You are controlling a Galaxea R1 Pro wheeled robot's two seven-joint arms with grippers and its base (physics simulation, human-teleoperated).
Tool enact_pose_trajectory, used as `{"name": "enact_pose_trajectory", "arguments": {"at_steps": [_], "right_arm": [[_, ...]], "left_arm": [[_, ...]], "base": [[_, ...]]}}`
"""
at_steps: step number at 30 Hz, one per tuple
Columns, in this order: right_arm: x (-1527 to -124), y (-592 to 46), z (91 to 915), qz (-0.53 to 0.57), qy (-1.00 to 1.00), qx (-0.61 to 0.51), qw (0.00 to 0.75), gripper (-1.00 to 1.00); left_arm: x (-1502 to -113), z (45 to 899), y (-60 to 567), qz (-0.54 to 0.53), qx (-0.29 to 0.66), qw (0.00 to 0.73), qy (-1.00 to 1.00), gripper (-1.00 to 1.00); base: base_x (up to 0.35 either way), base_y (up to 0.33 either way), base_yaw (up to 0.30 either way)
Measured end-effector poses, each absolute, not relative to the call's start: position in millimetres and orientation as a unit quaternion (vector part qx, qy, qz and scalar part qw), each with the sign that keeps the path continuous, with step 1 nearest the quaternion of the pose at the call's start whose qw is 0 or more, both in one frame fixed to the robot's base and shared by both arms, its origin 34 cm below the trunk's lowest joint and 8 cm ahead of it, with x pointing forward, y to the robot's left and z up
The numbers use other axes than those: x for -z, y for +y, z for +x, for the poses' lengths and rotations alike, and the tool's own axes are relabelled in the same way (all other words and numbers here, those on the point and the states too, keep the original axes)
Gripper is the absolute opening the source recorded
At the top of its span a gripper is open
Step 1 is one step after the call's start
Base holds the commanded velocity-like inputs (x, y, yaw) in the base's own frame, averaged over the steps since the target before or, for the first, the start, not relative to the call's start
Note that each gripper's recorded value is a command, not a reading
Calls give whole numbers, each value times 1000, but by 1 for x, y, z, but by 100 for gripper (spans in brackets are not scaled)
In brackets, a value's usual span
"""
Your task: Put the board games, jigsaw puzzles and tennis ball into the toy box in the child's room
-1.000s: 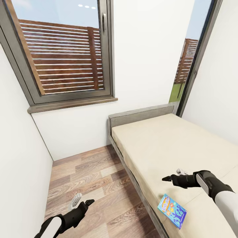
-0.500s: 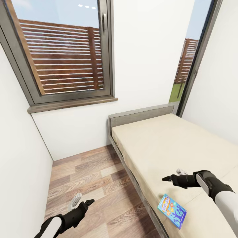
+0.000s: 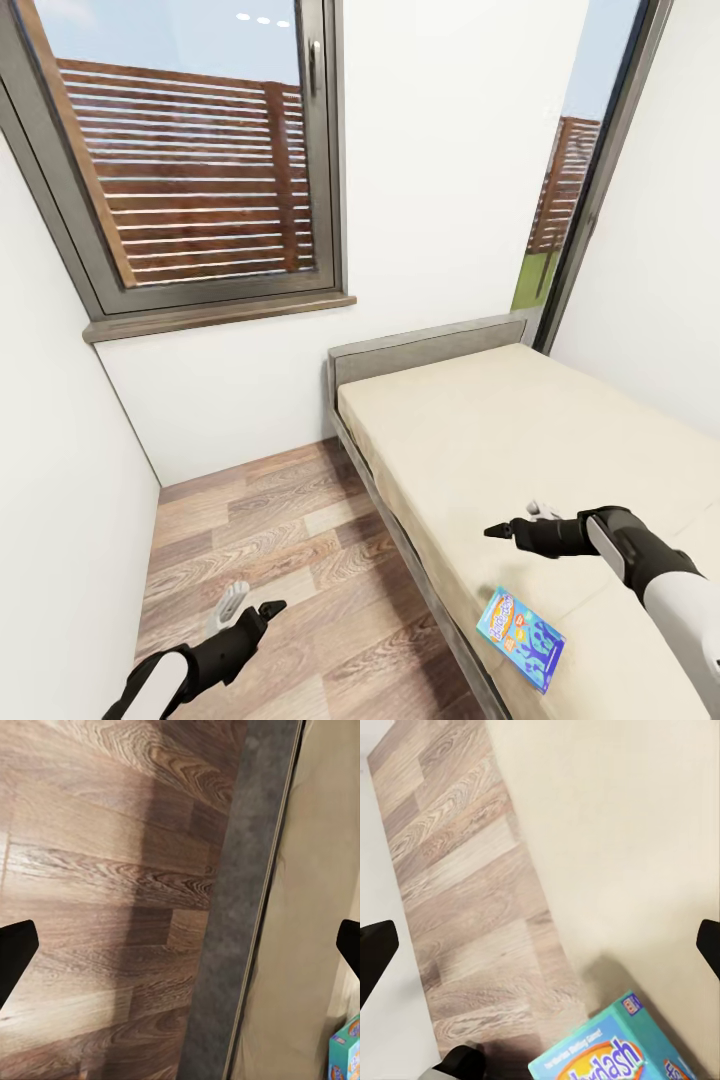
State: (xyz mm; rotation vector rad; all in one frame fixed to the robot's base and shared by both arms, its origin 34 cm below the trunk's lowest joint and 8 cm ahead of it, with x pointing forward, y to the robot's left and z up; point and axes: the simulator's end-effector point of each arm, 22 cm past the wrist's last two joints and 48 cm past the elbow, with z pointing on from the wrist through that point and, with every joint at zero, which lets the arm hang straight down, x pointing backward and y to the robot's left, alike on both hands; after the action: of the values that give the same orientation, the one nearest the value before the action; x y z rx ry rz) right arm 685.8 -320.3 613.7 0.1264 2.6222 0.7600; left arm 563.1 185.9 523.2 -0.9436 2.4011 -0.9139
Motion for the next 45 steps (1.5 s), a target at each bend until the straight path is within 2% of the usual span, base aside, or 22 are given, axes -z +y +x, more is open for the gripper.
{"name": "enact_pose_trajectory", "arguments": {"at_steps": [6,15,22,45], "right_arm": [[-622,-317,693,37,937,-273,214,100],[-633,-314,701,26,934,-273,228,100],[-640,-313,703,16,932,-271,239,100],[-640,-313,704,15,932,-271,240,100]], "left_arm": [[-524,564,186,-337,327,202,859,100],[-528,568,185,-336,332,206,857,100],[-550,587,178,-315,363,232,845,100],[-554,587,174,-308,377,238,840,100]], "base": [[0,0,-32],[0,0,-192],[0,0,-10],[53,-57,-2]]}}
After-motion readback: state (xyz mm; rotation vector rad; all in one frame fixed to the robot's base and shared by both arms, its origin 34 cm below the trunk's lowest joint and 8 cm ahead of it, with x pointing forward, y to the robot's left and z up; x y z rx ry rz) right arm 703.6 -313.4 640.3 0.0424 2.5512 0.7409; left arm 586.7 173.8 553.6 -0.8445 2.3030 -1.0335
